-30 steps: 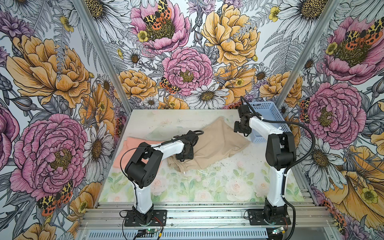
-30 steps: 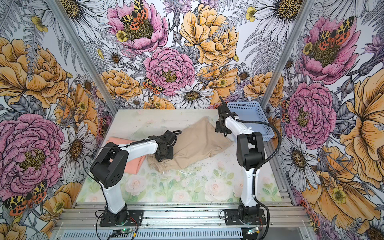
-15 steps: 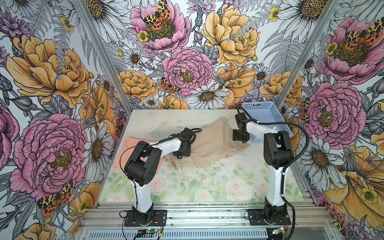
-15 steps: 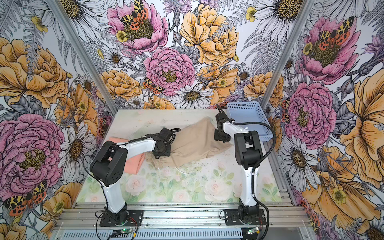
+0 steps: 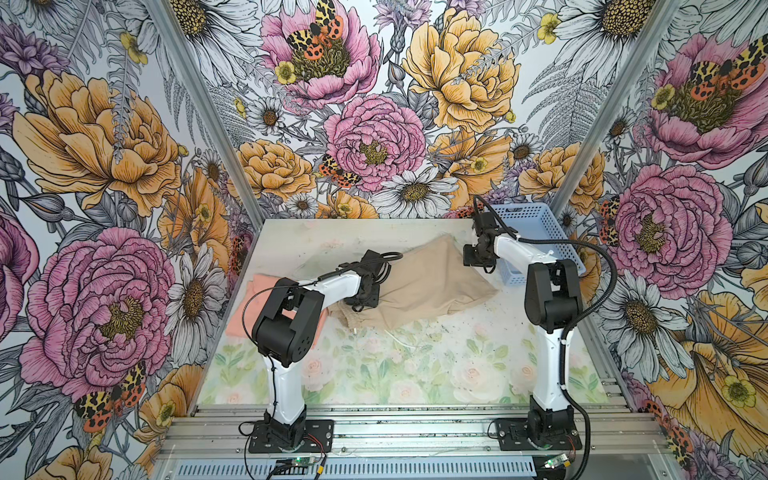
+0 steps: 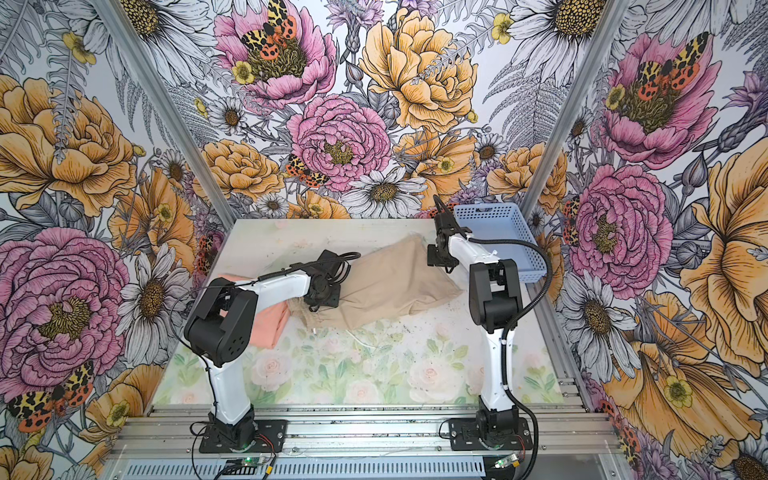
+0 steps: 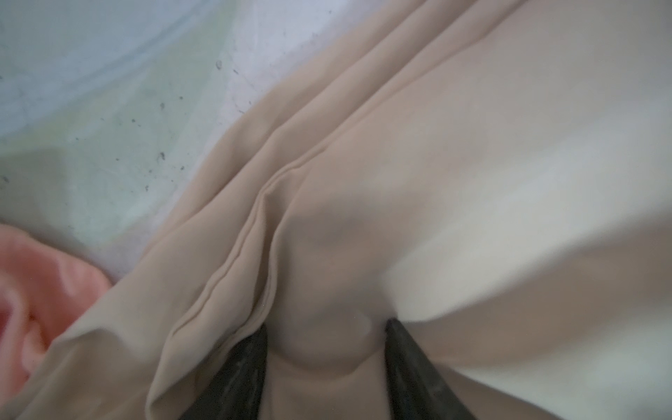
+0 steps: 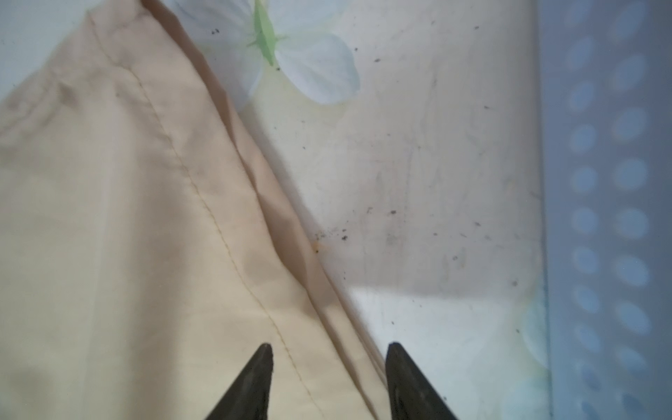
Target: Fold and stack the mixed laundry pile
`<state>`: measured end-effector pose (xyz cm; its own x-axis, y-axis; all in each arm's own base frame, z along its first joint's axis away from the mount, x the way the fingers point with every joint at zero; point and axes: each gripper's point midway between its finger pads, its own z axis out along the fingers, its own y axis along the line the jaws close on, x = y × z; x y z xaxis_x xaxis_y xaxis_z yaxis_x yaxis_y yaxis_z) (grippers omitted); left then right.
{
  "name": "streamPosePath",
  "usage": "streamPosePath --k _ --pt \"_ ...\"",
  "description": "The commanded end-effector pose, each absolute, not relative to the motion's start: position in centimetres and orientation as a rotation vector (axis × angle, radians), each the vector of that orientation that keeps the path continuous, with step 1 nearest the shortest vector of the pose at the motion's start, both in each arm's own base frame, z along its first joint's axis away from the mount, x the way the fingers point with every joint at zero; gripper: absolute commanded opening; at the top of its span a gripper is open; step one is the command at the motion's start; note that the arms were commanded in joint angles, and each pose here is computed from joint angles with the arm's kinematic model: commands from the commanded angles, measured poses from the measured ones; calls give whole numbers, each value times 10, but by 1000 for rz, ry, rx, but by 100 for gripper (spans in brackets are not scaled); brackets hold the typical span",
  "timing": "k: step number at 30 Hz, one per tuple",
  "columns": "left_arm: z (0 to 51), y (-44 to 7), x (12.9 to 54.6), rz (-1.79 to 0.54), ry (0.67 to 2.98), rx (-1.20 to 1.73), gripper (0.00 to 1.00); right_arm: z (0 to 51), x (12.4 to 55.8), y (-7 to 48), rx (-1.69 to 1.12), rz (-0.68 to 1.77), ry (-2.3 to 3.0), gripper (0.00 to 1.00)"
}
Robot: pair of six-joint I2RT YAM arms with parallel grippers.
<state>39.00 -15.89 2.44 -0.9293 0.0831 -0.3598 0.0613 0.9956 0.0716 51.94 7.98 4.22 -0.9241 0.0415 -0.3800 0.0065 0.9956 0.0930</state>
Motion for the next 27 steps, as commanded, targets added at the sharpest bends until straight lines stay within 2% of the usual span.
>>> streamPosePath --k 1,5,12,14,22,27 --pt "-2 -142 383 173 2842 118 53 25 524 81 17 147 2781 48" --pt "-4 -144 385 164 2847 122 52 22 528 75 35 94 2794 43" --pt "-7 -150 383 135 2858 141 51 13 516 64 53 56 2855 6" --pt "-9 -153 382 120 2865 154 51 13 514 57 70 42 2857 0" --pt "-11 -169 385 84 2865 217 50 34 507 4 230 -106 2820 0" --pt "-9 -184 391 46 2854 264 50 41 502 -11 278 -109 2813 0"
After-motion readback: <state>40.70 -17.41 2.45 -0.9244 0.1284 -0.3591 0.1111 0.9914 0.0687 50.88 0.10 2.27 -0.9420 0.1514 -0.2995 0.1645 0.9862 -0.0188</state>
